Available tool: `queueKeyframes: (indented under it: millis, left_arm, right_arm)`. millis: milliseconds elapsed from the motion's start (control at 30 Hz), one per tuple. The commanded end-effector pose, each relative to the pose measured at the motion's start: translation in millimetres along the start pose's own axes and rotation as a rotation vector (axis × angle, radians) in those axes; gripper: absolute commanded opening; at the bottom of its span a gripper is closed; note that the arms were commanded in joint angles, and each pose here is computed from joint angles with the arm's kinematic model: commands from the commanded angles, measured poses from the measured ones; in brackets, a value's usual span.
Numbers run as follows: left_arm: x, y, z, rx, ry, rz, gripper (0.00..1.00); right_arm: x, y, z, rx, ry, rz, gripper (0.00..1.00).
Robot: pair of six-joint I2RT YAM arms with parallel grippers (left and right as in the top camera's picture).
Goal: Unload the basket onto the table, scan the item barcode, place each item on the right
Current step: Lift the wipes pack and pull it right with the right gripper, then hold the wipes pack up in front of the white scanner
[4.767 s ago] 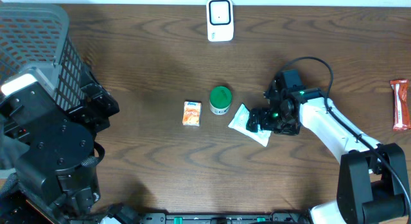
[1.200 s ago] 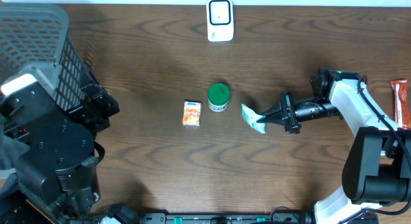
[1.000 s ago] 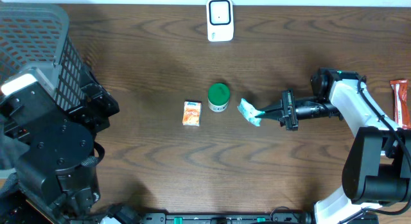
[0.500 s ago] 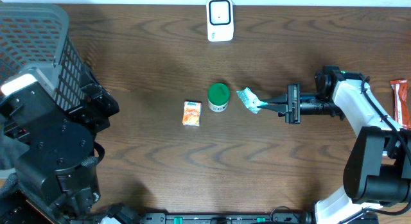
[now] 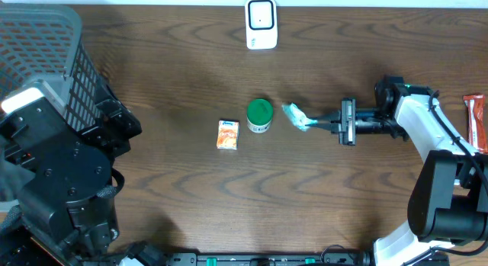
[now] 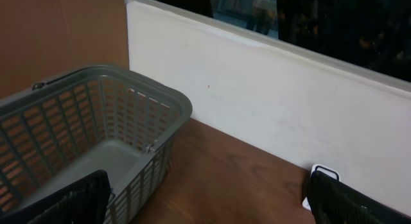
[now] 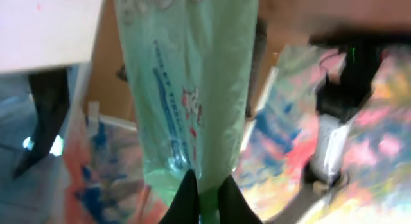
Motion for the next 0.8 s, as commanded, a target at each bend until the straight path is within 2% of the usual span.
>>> queueKeyframes:
  millis: [0,233,467,667,767]
  left_arm:
    - [0.7,0.8,2.9,0.026,0.001,-0.007,0.98]
    - [0.7,0.8,2.8,0.026,0.0,-0.007,0.98]
    - [0.7,0.8,2.9,0.026,0.001,-0.007,0.98]
    - [0.7,0.8,2.9,0.027,0.001,-0.007,0.98]
    - [0.7,0.8,2.9,0.026,0.001,-0.007,0.98]
  right_arm:
    - [-4.1,-5.2,18.3,0.047,-0.229,0.004,0.01]
    - [-23.2,-10.3,68.3,0.139,-0.804,0.077,0.01]
    - [-31.2,-2.0,84.4,0.142,-0.978,0.048,0.02]
    - [-35.5,13.9,109.1,0.178,-1.261,-0.1,0.02]
    - [-29.6,20.0,118.0,0.194,-1.267,-0.196,0.01]
Point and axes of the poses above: each gripper's point midway between its finger pads, its own y axis out along the fingers, its own z axis along the line the jaws close on, x = y × z, the point moved 4 cm from there along -y, back along the fingers, and after that the axes turned 10 degrees about y, right-handed, at the moved point
